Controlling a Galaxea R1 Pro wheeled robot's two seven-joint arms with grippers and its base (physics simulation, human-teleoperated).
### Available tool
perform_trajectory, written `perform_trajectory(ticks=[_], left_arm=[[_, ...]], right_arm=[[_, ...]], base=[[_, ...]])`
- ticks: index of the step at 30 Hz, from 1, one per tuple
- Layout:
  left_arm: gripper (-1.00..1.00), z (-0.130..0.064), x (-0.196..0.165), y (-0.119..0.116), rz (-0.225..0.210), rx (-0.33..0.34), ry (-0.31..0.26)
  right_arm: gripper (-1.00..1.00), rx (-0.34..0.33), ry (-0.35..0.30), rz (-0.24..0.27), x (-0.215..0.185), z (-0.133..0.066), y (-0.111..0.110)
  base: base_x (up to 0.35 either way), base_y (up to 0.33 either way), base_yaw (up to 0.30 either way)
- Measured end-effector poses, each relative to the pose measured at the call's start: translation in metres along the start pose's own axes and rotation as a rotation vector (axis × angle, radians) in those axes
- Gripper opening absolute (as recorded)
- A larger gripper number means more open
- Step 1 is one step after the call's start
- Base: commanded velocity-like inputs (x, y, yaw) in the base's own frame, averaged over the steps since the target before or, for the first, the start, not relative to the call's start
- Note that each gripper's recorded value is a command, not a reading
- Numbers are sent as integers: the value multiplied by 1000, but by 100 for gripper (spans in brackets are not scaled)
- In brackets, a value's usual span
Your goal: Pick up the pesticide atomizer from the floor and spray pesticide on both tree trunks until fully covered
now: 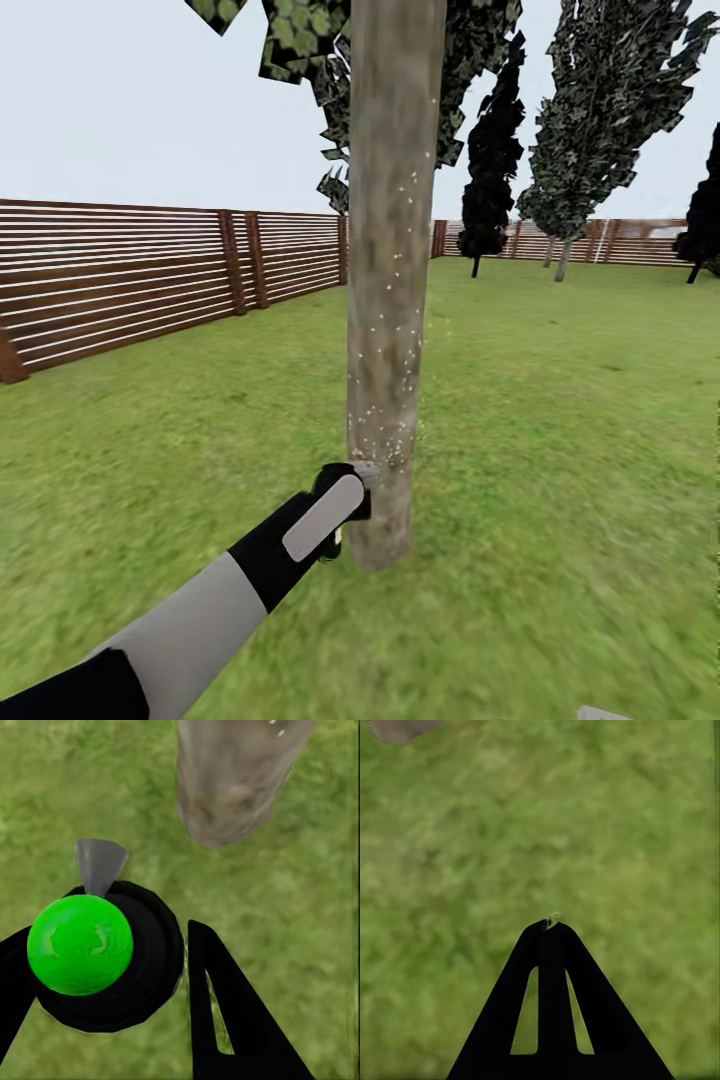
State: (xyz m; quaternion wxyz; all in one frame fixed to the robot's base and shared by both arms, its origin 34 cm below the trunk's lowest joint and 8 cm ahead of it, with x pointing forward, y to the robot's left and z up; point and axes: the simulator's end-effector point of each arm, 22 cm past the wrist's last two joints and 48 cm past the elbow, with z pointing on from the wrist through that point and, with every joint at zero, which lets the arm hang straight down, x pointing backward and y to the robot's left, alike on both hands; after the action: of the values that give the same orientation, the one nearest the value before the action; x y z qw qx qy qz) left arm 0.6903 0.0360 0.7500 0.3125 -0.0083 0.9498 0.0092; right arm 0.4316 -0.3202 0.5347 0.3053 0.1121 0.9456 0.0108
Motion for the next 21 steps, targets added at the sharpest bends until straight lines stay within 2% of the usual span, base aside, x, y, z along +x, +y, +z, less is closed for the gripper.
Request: perform_trajectory(ticks=[2, 3, 5, 8, 10, 14, 21], left_arm=[[-100, -6, -3, -6, 1, 25, -6], [-100, -11, -1, -17, 38, 80, 9], [-100, -9, 3, -15, 69, 109, 21], [-100, 3, 11, 14, 75, 90, 41], [-100, 7, 15, 25, 67, 80, 49], [-100, 10, 17, 32, 64, 70, 56], [-100, 11, 19, 29, 66, 71, 60]], right_arm=[[-100, 0, 0, 0, 0, 0, 0], [-100, 0, 0, 1, 0, 0, 0], [-100, -1, 0, 0, 0, 0, 0], [-100, -1, 0, -1, 0, 0, 0], [-100, -1, 0, -1, 0, 0, 0], [-100, -2, 2, -1, 1, 0, 0], [-100, -1, 2, 0, 2, 0, 0]], base=[[1, 3, -120], [0, 1, -107], [0, 1, -92], [8, 9, -117], [136, 162, -168], [190, 281, -183], [121, 336, -136]])
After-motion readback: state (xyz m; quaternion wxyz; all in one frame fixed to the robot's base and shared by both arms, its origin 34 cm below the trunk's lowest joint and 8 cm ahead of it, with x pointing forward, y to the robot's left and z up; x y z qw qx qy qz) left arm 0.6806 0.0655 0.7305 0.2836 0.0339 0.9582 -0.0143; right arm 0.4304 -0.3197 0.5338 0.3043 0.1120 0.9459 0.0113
